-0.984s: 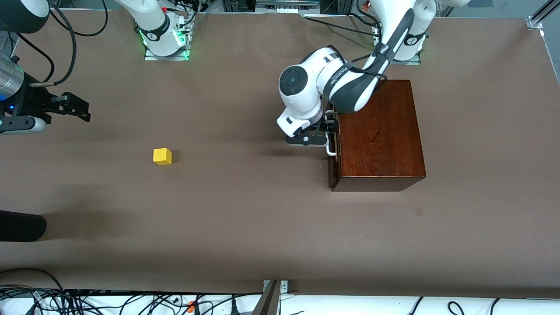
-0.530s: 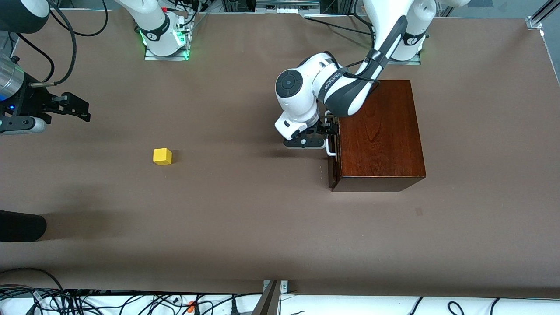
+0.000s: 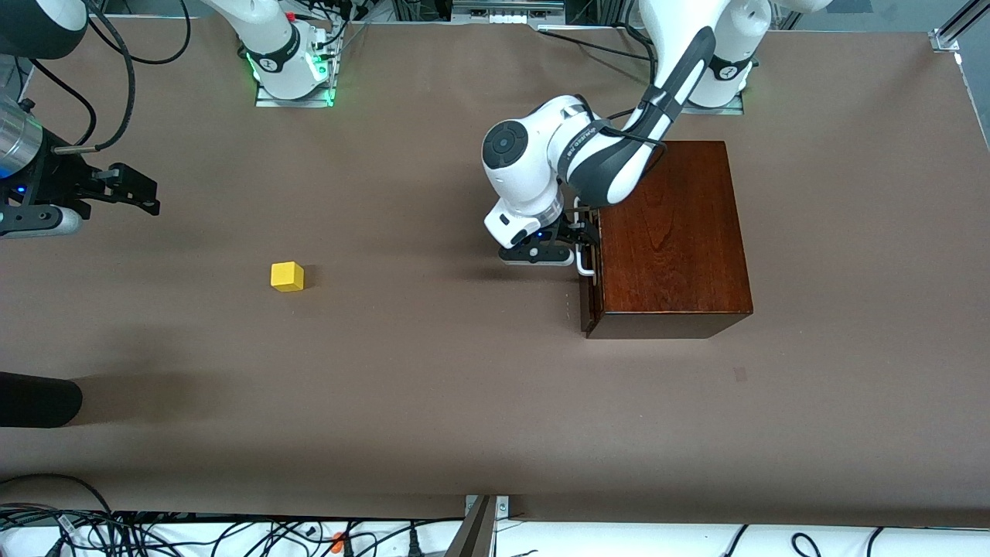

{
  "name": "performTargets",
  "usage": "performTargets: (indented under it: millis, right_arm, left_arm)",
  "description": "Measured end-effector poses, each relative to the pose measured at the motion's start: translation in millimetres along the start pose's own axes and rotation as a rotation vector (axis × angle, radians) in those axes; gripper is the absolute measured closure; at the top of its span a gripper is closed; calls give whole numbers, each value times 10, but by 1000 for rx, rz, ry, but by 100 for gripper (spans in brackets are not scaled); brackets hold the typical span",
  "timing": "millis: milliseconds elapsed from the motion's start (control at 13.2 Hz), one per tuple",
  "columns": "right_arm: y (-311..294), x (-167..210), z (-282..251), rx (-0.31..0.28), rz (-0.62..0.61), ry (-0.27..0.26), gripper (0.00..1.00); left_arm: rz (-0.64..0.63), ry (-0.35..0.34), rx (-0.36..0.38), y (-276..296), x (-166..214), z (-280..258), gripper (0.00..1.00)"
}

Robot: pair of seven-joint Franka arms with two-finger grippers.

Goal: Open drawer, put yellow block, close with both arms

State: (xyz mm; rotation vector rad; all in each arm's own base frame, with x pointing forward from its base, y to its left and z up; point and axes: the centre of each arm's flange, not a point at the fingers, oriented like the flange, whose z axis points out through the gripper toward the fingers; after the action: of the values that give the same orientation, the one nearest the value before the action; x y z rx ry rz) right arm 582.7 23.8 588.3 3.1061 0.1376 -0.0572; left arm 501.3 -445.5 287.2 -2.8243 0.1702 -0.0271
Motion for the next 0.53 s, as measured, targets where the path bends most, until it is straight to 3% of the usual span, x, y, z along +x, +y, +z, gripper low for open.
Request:
performTargets:
  millis: [530]
  right_arm:
    - [0,0,0,0,0,0,0]
  left_arm:
    - [-15,8,70,62,-76,89,0]
